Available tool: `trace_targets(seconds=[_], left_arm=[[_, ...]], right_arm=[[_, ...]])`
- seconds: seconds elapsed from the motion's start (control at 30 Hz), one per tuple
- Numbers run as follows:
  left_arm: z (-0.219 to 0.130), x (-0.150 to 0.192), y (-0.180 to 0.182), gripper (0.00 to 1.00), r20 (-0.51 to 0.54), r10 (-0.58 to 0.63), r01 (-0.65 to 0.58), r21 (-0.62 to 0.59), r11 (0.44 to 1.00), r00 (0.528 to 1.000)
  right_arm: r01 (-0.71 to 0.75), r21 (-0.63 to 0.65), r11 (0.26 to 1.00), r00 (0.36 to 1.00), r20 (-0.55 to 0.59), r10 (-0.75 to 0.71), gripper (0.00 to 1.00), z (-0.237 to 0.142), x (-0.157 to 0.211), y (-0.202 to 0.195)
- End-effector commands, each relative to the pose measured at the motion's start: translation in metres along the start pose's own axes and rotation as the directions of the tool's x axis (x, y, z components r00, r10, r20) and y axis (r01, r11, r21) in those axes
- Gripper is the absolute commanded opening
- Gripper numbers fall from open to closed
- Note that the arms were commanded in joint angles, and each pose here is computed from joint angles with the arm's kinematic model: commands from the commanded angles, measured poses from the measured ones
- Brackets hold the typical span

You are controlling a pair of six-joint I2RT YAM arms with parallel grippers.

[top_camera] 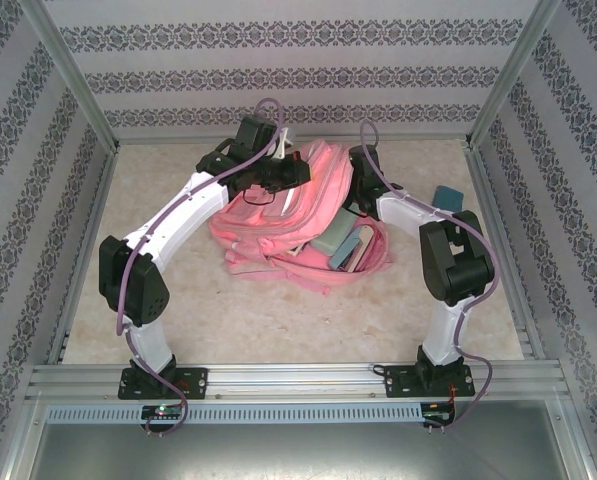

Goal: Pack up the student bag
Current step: Place the loose stationery in the student bag.

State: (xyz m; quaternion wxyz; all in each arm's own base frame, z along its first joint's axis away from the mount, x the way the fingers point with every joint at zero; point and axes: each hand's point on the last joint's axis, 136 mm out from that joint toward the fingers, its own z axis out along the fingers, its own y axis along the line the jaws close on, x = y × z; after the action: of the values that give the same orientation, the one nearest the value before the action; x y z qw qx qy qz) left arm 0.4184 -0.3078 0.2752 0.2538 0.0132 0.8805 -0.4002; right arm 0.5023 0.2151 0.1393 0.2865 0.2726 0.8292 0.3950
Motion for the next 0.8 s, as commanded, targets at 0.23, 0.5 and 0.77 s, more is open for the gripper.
trace_targets(seconds=[0.23, 0.5, 0.77], left_arm=[[-0.042, -0.040, -0.036, 0.00, 0.155, 0.040, -0.063, 0.143, 0.988, 0.987], [-0.041, -0.042, -0.030, 0.00, 0.161, 0.010, -0.034, 0.149, 0.988, 0.987], [-0.039, -0.045, -0.030, 0.00, 0.168, -0.002, -0.024, 0.153, 0.988, 0.986]], right_arm=[[0.109, 0.070, 0.992, 0.994, 0.002, -0.109, 0.98, -0.040, 0.004, 0.001], [0.218, 0.243, 0.945, 0.975, -0.029, -0.218, 0.98, -0.100, 0.005, -0.037], [0.173, 0.399, 0.900, 0.981, 0.012, -0.194, 0.98, -0.163, -0.023, -0.114]])
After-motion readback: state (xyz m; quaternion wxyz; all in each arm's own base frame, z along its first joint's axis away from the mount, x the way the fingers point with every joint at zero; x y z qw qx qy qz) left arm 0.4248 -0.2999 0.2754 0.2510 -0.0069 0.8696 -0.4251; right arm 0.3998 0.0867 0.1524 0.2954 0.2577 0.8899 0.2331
